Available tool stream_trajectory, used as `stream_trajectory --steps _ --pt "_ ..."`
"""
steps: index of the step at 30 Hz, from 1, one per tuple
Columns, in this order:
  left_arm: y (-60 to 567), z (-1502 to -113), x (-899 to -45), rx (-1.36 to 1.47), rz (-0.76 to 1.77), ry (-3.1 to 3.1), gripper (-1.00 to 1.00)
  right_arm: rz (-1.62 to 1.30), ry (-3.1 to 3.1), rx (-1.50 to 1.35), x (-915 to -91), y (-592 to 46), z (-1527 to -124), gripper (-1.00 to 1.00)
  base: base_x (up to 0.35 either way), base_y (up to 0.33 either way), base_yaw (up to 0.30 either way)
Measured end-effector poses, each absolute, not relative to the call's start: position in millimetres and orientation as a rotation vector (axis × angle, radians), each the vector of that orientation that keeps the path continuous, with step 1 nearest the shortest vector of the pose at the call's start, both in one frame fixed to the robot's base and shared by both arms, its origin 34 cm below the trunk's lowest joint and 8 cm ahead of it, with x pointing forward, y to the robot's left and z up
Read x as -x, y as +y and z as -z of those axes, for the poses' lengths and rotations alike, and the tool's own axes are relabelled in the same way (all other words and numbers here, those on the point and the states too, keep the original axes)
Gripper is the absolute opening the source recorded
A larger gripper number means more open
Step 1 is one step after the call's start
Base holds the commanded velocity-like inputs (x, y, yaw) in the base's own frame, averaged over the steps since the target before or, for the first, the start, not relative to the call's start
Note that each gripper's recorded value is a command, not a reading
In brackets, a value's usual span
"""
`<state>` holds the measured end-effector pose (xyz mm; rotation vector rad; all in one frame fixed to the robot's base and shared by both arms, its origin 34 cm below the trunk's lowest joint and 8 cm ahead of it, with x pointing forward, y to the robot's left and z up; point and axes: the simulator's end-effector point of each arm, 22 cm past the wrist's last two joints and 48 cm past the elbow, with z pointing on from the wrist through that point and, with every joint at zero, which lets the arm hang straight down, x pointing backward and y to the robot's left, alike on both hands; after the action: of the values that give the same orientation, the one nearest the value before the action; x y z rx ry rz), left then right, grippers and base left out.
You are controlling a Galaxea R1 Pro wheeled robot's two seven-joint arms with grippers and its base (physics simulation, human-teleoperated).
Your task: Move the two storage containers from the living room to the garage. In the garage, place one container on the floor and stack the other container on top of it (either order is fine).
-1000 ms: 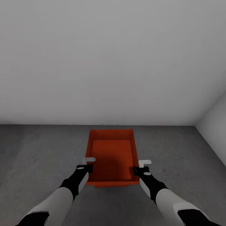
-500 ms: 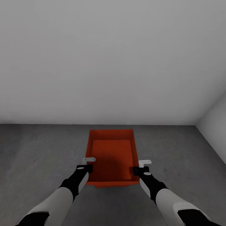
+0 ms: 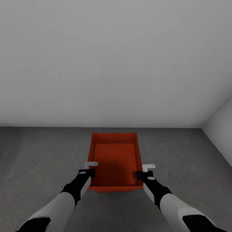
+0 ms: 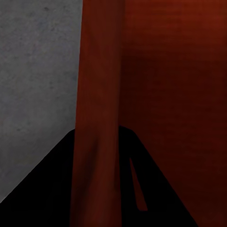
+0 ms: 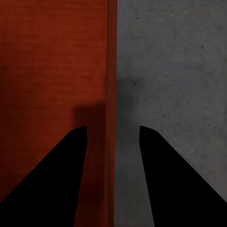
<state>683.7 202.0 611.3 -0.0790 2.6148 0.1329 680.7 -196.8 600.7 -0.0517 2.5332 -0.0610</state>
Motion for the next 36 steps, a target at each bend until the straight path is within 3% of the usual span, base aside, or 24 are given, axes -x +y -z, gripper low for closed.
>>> stream_trajectory --steps 36 --pt "202.2 -583.6 -686.2 0.079 -0.133 2.614 -1.00 0.061 2.532 0.052 -683.1 -196.6 -572.9 -1.00 0.000 0.000 0.000"
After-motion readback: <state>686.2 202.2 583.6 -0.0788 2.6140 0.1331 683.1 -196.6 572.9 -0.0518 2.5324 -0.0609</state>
